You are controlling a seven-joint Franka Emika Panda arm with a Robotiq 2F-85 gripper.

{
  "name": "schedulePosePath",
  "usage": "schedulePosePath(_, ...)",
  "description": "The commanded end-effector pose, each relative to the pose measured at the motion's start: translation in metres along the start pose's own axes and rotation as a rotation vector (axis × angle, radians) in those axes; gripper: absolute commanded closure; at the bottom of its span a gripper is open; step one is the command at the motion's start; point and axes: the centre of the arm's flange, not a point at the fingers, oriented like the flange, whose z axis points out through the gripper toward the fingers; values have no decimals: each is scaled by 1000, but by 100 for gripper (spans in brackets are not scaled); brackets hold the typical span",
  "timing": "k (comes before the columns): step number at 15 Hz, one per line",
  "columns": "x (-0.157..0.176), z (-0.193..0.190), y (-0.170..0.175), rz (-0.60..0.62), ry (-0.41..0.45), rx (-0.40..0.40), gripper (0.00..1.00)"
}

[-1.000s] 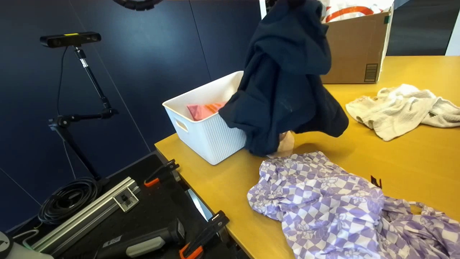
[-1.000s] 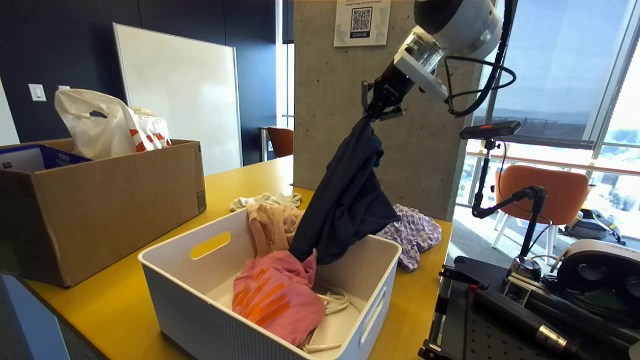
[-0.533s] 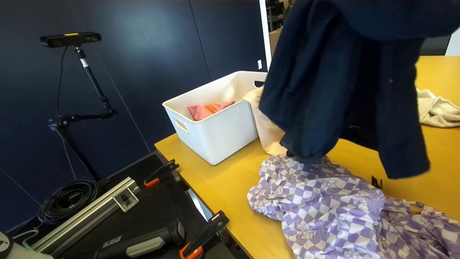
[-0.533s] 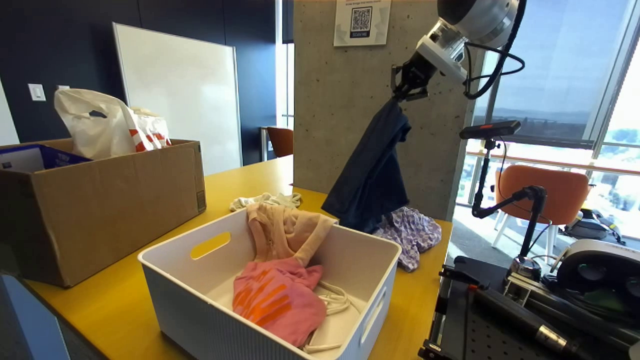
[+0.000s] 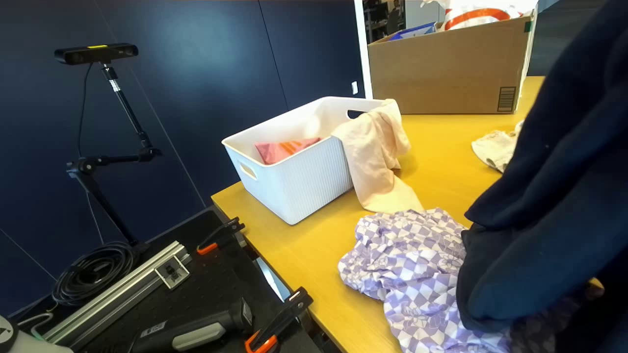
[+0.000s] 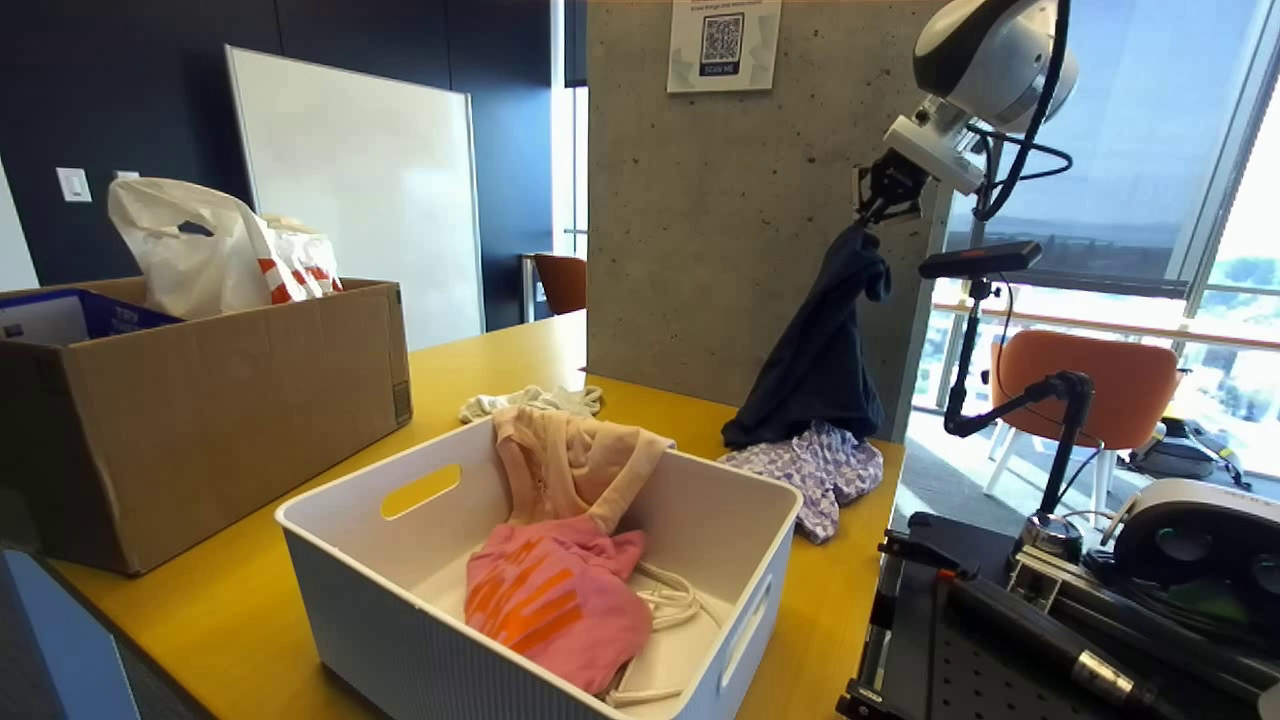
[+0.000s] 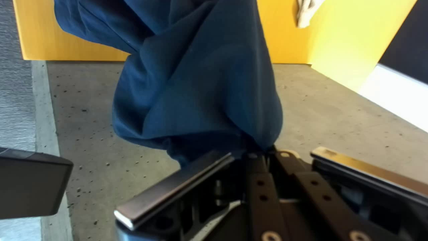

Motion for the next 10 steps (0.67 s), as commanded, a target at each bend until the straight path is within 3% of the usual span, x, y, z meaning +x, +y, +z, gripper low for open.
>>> schedulePosePath(1,47,49,-27,44,55,-93,99)
schedulePosePath(4,37,83,-65,-11,19,-139,99)
schedulePosePath(8,-69,105,-113,-184,-208,-135,99)
schedulePosePath(10,-116,101,-112,-261,-301,-144,99)
